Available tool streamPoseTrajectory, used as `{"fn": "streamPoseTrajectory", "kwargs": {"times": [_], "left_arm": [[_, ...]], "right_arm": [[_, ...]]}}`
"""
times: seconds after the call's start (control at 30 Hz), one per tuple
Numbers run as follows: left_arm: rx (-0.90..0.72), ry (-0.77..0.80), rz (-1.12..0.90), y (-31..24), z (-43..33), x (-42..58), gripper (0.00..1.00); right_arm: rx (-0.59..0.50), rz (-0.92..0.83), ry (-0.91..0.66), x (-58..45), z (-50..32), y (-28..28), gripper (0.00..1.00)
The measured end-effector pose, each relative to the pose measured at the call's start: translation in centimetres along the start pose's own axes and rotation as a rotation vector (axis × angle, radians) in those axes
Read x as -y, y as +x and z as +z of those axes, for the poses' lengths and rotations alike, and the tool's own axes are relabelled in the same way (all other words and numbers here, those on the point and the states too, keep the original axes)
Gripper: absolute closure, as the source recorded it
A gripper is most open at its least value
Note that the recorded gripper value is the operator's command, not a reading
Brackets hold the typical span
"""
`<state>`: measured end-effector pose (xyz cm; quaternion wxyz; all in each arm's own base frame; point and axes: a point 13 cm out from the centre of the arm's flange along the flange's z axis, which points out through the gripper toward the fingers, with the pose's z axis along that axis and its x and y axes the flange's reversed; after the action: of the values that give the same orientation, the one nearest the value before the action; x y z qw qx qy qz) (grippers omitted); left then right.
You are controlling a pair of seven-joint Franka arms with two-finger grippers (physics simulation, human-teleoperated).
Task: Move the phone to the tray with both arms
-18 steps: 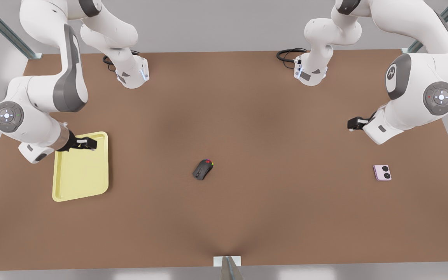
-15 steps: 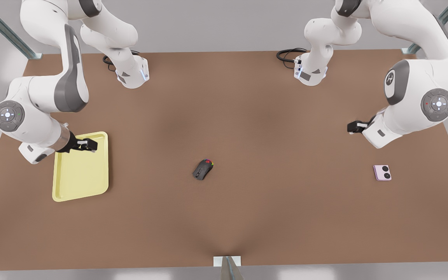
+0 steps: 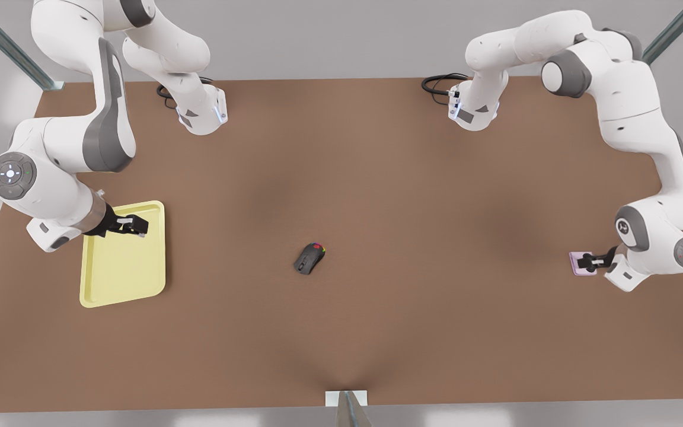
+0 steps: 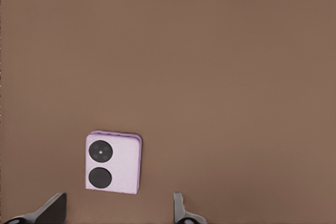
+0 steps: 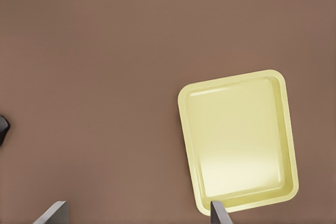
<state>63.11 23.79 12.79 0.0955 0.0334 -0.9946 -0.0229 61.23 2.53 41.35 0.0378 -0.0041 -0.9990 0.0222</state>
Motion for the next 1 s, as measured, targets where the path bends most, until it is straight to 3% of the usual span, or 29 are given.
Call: {"fn": "streamPoseTrajectory", "kwargs": {"times": [0.33,1.0], "left_arm": [[0.067,-0.017,0.146,-0.8,4.4,-0.9,0.00],[0.063,-0.007,0.206,0.0,8.3,-2.4,0.00]], "right_arm": [[0.005,0.007,-0.001,0.0,0.0,-0.3,0.00],[0.010,0.014,-0.008,-0.1,0.2,-0.6,0.00]]}}
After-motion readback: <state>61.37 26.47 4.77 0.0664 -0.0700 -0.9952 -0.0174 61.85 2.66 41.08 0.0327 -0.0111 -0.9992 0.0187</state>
